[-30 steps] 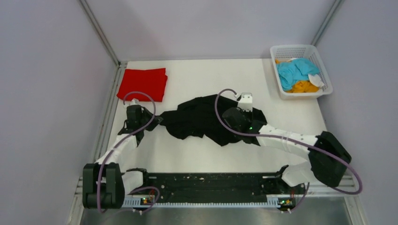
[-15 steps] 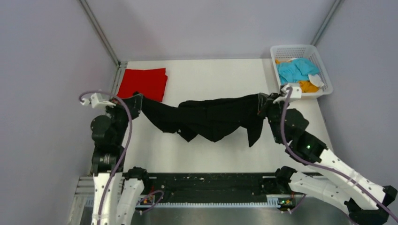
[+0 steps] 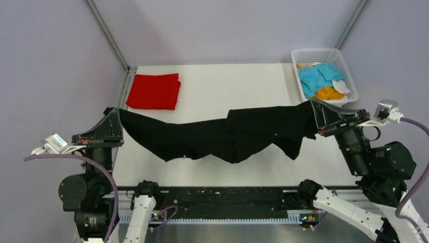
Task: Fold and stack the t-shirts
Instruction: Flatten out the tshirt
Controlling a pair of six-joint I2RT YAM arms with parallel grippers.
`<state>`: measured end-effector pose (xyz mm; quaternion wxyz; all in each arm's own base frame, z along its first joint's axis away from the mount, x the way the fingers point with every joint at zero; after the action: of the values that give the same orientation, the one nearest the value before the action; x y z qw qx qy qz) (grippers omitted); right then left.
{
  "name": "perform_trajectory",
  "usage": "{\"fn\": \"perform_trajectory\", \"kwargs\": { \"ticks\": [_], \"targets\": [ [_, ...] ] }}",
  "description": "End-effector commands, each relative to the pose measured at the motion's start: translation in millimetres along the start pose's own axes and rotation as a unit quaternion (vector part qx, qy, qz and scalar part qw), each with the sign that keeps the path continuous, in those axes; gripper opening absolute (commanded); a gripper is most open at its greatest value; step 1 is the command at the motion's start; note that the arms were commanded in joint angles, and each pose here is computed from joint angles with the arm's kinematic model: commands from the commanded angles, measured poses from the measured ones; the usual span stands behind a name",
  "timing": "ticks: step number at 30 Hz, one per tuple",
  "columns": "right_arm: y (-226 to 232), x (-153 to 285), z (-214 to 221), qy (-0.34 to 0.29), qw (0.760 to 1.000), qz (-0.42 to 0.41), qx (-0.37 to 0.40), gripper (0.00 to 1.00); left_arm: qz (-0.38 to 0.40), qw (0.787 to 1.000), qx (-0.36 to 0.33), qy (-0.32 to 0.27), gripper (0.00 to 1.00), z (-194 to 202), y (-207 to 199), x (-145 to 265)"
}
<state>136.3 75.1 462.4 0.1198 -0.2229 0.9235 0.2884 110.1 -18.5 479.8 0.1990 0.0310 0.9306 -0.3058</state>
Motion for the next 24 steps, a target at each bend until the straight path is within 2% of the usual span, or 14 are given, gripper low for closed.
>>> {"fn": "perform_trajectory", "kwargs": {
  "ticks": [1, 4, 8, 16, 20, 24],
  "targets": [
    [-4.1, -0.9, -4.5, -0.008, 1.0, 0.023, -0.015, 0.0, -0.028, 0.998, -0.015, -0.046, 0.0, -23.3, 1.9, -9.0],
    [-0.3, -4.0, -25.6, -0.027, 0.999, 0.033, -0.021, 0.0, -0.027, 0.997, -0.031, -0.06, 0.0, -49.7, -14.6, -25.2],
    [28.9, -5.1, -41.4, -0.014, 0.999, -0.039, -0.022, 0.0, 0.011, 0.995, -0.053, -0.078, 0.0, -86.9, -48.1, -32.8],
    [55.1, 16.0, -43.2, 0.001, 0.987, -0.138, -0.078, 0.0, 0.06, 0.984, -0.065, -0.153, 0.0, -139.2, -83.1, 4.7],
    [50.4, 21.0, -42.7, -0.008, 0.987, -0.135, -0.086, 0.0, 0.063, 0.984, -0.067, -0.152, 0.0, -137.7, -83.5, -1.0],
    [22.0, 3.8, -31.5, -0.027, 0.996, -0.039, -0.07, 0.0, 0.04, 0.991, -0.07, -0.103, 0.0, -102.1, -63.8, -52.8]
  ]
}}
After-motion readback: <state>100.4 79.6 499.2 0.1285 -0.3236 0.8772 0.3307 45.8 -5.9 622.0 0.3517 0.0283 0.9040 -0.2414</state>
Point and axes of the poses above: each gripper's point midway between its finger pads, its own x axis back along the fingers, its own y axis along the line the jaws close on, z = x × y, the point moved 3 cm from there along x, back along the fingers, and after that the axes turned 6 degrees about -x, right-handed, at the moved point
